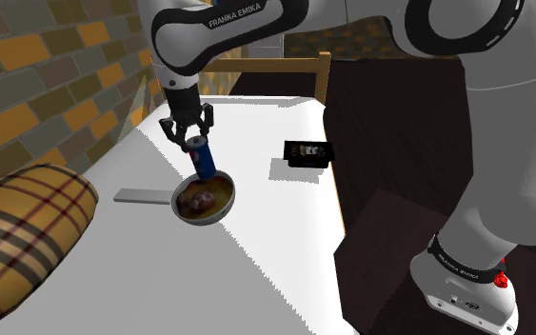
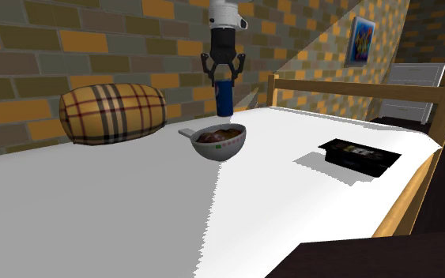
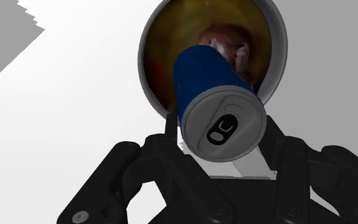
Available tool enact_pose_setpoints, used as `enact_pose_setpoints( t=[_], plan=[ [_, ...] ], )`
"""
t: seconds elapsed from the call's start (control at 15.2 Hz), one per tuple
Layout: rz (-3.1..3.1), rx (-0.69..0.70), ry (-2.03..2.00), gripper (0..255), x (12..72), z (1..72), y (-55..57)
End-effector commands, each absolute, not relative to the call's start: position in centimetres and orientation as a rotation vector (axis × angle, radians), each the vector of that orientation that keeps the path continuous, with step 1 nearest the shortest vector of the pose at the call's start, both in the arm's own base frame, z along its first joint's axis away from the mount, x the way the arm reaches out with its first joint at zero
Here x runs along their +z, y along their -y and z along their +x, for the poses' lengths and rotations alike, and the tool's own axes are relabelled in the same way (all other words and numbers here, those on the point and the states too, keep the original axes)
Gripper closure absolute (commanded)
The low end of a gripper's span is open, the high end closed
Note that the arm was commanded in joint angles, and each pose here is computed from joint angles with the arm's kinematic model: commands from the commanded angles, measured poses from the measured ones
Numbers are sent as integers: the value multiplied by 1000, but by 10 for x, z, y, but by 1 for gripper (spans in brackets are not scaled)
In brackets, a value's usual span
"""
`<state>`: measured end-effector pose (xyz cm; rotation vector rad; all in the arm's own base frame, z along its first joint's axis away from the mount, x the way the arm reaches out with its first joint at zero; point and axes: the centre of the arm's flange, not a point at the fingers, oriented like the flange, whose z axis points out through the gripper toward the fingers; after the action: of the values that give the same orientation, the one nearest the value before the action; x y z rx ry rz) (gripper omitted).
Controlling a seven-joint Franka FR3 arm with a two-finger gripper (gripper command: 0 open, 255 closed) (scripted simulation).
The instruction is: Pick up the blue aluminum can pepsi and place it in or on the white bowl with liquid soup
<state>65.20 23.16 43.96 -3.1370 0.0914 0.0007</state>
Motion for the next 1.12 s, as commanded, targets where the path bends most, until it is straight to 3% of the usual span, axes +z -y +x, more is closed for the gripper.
enact_pose_setpoints(
  t=[0.0,0.59,1.06],
  plan=[
    [-3137,0,-92,255,429,652,-232],
    [-3137,0,-92,255,378,652,-232],
    [-3137,0,-92,255,378,652,-232]
  ],
)
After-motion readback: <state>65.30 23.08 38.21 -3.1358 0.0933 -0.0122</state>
